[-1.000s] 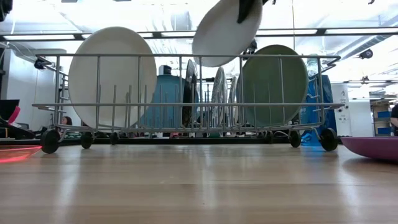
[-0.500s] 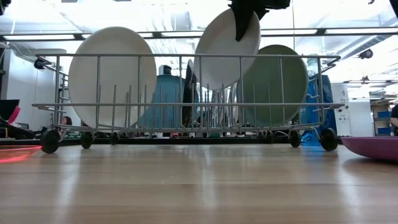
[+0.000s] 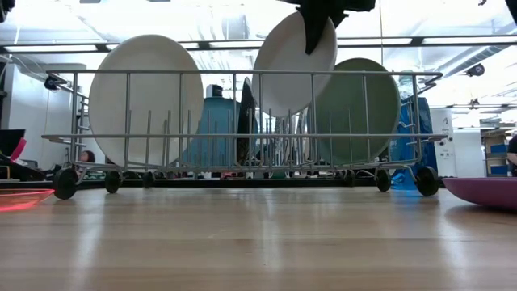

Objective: Sort dishes
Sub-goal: Put the white plate in the dish rack

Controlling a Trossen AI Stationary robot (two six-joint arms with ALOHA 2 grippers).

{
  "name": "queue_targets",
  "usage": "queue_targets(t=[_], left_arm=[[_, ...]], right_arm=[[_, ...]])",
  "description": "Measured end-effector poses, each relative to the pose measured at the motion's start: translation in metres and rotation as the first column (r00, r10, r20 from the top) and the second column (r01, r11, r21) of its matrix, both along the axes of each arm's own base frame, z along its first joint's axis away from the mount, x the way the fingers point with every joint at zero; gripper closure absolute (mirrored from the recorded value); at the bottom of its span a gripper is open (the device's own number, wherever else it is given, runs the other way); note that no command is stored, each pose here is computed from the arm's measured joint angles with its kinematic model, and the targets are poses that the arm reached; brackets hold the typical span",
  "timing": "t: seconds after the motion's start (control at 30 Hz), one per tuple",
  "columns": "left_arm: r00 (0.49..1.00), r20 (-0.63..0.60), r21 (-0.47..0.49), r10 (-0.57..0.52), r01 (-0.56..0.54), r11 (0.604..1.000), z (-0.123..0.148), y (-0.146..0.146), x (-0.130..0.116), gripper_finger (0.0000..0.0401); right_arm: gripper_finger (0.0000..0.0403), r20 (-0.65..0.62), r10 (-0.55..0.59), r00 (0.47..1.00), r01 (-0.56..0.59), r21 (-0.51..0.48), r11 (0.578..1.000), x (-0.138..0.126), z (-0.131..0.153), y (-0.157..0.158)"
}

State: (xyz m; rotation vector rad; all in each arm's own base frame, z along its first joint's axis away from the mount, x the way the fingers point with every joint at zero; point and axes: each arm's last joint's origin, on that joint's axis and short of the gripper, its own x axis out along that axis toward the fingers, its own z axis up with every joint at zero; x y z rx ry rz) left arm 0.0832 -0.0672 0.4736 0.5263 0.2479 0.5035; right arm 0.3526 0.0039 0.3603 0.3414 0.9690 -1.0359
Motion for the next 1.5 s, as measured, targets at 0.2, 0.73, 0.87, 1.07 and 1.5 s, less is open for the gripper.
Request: queue_targets(t=[0.2, 0.73, 0.87, 1.07, 1.5], left_arm=[[1.0, 0.0, 0.0, 0.0, 0.0, 1.0, 0.0, 0.0, 0.0, 0.0195], [1.0, 0.0, 0.0, 0.0, 0.0, 1.0, 0.0, 0.0, 0.0, 0.0195], [1.0, 0.0, 0.0, 0.0, 0.0, 1.0, 0.0, 0.0, 0.0, 0.0195], [1.0, 0.0, 0.0, 0.0, 0.0, 1.0, 0.0, 0.0, 0.0, 0.0195], [1.0, 0.0, 0.0, 0.0, 0.0, 1.0, 0.0, 0.0, 0.0, 0.0195]], right_arm=[[0.0375, -0.032, 0.007, 0.999, -0.008, -0.021, 1.0, 0.006, -0.008, 0.0], [0.0375, -0.053, 0.003, 0.999, -0.004, -0.025, 1.0, 0.011, -0.016, 0.0], [0.037, -0.068, 0.0, 0.998, -0.002, -0.026, 1.0, 0.015, -0.023, 0.001], [0.034, -0.092, 0.003, 0.996, -0.004, -0.01, 1.0, 0.021, -0.031, 0.002], [0.0339, -0.095, 0.011, 0.995, -0.012, -0.004, 1.0, 0.021, -0.032, 0.002]])
